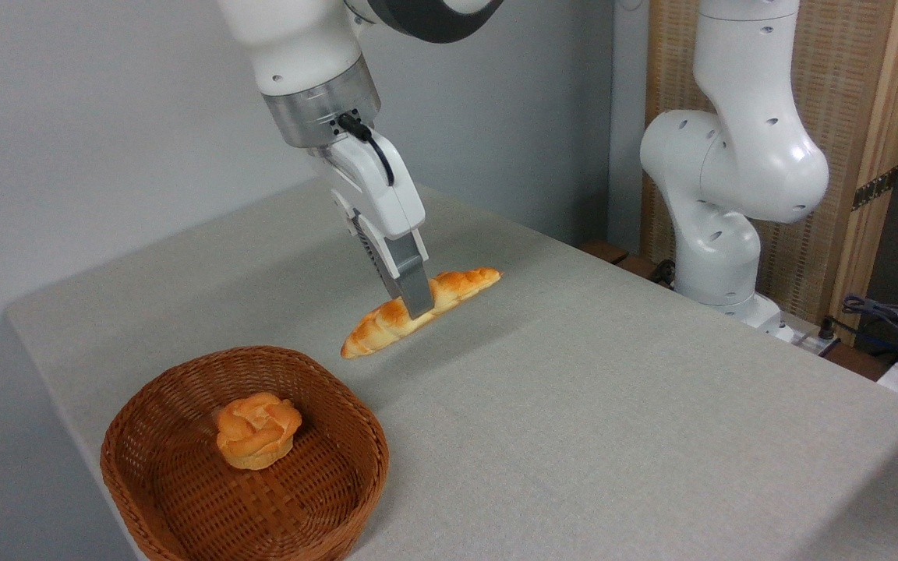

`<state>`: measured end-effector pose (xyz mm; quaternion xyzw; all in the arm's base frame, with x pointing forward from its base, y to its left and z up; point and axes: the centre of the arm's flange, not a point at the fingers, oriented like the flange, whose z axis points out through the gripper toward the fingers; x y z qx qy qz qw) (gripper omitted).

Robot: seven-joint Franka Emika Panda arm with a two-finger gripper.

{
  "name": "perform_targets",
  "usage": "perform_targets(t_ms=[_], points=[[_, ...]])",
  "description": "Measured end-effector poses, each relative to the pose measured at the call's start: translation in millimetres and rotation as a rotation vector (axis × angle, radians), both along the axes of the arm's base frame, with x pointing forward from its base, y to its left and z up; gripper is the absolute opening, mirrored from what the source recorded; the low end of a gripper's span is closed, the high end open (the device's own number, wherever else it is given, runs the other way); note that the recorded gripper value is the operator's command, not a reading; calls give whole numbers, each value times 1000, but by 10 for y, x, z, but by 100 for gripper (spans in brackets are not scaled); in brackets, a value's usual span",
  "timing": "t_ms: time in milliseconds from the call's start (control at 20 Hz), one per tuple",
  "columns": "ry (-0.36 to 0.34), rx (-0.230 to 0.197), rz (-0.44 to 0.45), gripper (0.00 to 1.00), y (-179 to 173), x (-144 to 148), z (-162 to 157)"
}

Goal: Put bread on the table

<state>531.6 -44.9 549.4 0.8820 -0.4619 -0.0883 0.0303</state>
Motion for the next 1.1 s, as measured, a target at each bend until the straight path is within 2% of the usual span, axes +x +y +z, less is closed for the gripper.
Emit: perform_targets(t_ms=[650, 750, 950, 1100], points=[[-3, 0, 0, 100, 2, 4, 2], [-27, -2, 3, 100, 17, 32, 26], [-127, -12, 24, 100, 110, 149, 114], [-197, -51, 67, 100, 253, 230, 183]])
